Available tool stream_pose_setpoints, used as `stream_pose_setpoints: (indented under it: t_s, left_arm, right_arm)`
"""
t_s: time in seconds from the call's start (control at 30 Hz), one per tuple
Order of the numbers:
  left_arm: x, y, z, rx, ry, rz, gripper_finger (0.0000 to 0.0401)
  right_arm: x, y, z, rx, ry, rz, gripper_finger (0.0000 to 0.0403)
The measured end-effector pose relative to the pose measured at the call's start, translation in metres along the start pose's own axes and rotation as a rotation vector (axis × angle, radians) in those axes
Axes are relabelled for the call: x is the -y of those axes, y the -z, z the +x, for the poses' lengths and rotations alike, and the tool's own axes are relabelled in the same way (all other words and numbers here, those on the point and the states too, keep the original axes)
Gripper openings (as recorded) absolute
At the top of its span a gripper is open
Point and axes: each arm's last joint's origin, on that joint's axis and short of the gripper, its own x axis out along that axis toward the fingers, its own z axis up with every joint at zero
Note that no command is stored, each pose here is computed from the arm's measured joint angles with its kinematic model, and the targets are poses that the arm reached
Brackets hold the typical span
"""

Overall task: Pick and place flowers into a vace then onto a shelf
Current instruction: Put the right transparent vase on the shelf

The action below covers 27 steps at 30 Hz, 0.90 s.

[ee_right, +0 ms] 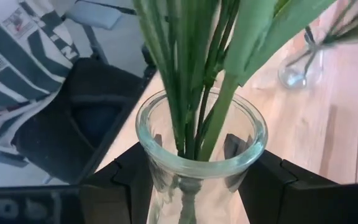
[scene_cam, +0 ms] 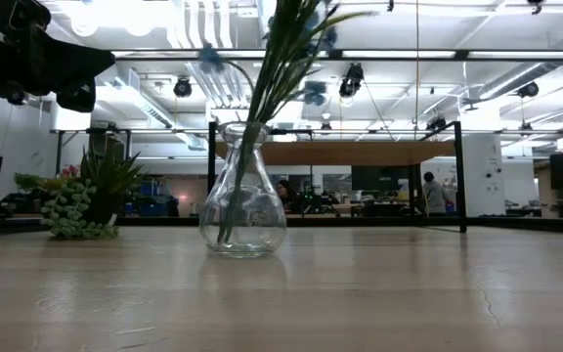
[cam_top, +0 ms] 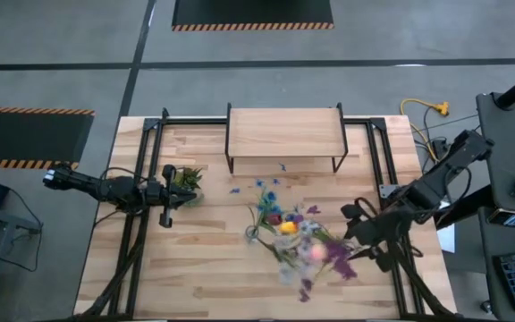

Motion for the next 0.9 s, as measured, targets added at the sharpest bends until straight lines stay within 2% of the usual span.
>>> stream_pose_setpoints:
  t_s: [0.3,0.63,0.9]
  left_arm:
    - [0.000,0.000,0.000,0.000,0.000,0.000,0.0000]
    - [0.000,0.000,0.000,0.000,0.000,0.000,0.0000]
    - [0.000,0.000,0.000,0.000,0.000,0.000,0.0000]
  right_arm:
    - [0.000,-0.006,-0.024,0.082,-0.007,-0.070,0.0176]
    - [0.002,-0.015,-0.030,0.161,0.101,-0.166,0.0176]
    - [0.004,-0.018,-0.032,0.188,0.193,-0.194,0.0176]
